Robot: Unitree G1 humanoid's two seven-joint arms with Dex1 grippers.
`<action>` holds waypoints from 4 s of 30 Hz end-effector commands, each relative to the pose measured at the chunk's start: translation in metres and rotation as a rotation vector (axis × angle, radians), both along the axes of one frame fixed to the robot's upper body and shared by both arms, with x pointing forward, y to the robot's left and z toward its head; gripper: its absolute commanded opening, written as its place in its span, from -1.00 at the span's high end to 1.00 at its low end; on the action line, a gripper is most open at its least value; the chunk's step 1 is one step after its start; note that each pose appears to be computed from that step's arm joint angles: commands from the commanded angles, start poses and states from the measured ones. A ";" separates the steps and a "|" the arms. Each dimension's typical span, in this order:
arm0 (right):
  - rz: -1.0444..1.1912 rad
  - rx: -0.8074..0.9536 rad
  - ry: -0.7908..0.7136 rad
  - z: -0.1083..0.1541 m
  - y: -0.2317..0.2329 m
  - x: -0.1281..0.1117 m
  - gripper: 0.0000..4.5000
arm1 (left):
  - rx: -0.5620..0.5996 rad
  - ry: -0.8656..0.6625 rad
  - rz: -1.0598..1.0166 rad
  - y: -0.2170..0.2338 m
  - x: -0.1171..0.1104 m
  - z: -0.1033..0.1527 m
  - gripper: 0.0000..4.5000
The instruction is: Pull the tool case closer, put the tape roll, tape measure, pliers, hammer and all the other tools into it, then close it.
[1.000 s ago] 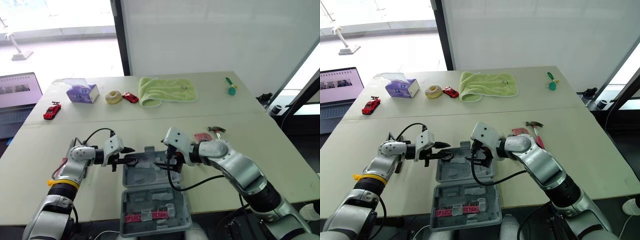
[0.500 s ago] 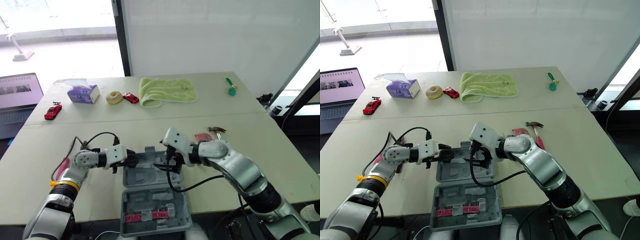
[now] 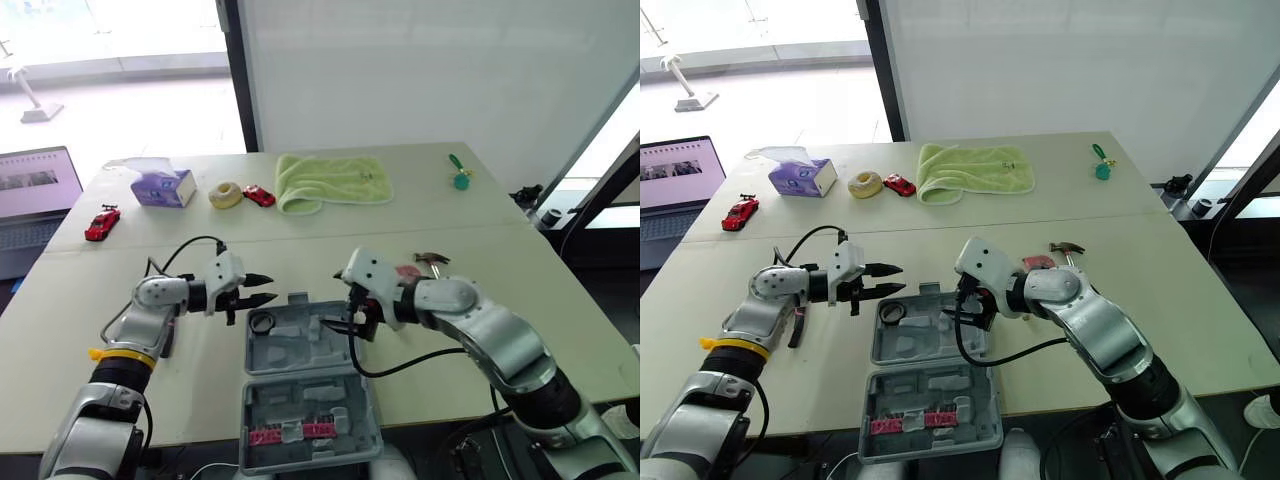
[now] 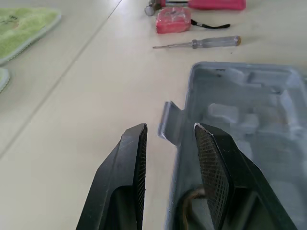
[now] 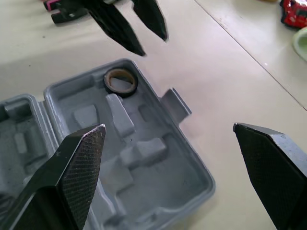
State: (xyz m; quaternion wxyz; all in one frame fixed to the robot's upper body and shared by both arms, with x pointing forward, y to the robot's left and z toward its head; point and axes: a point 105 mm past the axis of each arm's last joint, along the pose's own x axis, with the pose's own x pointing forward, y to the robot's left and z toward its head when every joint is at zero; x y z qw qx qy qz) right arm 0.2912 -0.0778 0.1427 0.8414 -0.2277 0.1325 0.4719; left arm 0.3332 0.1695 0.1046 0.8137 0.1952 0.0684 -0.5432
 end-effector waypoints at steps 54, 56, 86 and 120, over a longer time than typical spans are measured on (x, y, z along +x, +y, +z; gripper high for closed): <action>-1.138 0.088 -0.052 -0.049 -0.130 -0.023 -1.00 | -0.223 0.145 -0.011 0.004 -0.126 0.010 -0.99; -1.137 0.073 -0.042 -0.056 -0.126 -0.005 -1.00 | -0.259 0.126 -0.073 -0.006 -0.129 0.021 -0.99; -1.094 0.136 0.033 -0.095 -0.106 0.060 -0.43 | -0.243 0.029 -0.074 -0.010 -0.127 0.018 -1.00; -1.072 0.080 0.188 -0.119 -0.109 -0.068 0.98 | -0.211 0.051 -0.137 -0.018 -0.121 0.012 -1.00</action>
